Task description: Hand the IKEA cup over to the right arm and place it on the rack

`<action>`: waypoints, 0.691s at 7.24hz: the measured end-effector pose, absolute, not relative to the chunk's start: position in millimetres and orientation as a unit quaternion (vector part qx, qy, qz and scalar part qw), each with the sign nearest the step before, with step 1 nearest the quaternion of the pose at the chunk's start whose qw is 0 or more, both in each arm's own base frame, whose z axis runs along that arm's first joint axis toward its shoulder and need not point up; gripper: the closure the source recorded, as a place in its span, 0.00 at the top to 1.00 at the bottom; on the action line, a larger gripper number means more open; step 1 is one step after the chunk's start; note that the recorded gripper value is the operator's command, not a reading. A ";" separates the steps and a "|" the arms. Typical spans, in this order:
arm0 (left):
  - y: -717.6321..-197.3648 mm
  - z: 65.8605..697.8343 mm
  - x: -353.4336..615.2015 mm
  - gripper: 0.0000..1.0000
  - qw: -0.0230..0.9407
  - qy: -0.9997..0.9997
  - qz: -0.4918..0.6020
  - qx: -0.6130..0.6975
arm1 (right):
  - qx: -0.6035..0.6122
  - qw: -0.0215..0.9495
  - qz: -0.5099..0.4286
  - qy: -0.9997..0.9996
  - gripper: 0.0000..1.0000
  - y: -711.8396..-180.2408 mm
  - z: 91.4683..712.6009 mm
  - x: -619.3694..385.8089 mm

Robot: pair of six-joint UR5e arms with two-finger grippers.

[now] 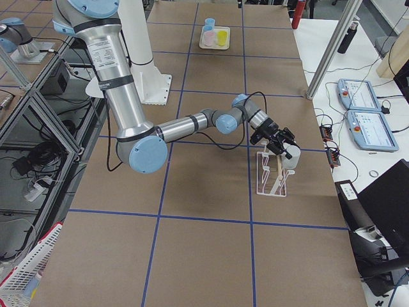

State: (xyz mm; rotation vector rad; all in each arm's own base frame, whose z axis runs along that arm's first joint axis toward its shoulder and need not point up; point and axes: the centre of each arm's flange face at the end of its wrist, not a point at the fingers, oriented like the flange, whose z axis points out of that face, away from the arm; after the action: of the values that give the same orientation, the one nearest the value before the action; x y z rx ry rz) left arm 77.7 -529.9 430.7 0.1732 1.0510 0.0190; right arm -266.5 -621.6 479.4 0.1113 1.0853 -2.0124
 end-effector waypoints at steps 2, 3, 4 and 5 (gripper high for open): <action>-530.1 431.4 77.7 1.00 0.862 0.501 0.009 0.082 | 0.049 0.416 -0.799 0.432 0.73 -621.9 478.4 -277.5; -530.2 431.7 77.7 1.00 0.862 0.501 0.008 0.081 | 0.050 0.417 -0.799 0.431 0.99 -624.9 478.4 -282.5; -530.2 431.9 77.7 1.00 0.862 0.501 0.008 0.081 | 0.050 0.417 -0.799 0.430 0.99 -627.3 478.7 -285.2; -530.2 432.0 78.0 1.00 0.862 0.501 0.008 0.081 | 0.050 0.418 -0.799 0.430 0.99 -628.3 478.2 -286.5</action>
State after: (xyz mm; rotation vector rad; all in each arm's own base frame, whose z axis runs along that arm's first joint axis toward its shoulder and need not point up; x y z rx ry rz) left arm 78.0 -530.2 432.0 0.1698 1.0502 0.0175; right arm -286.5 -628.3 478.2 0.1256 1.0794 -2.0036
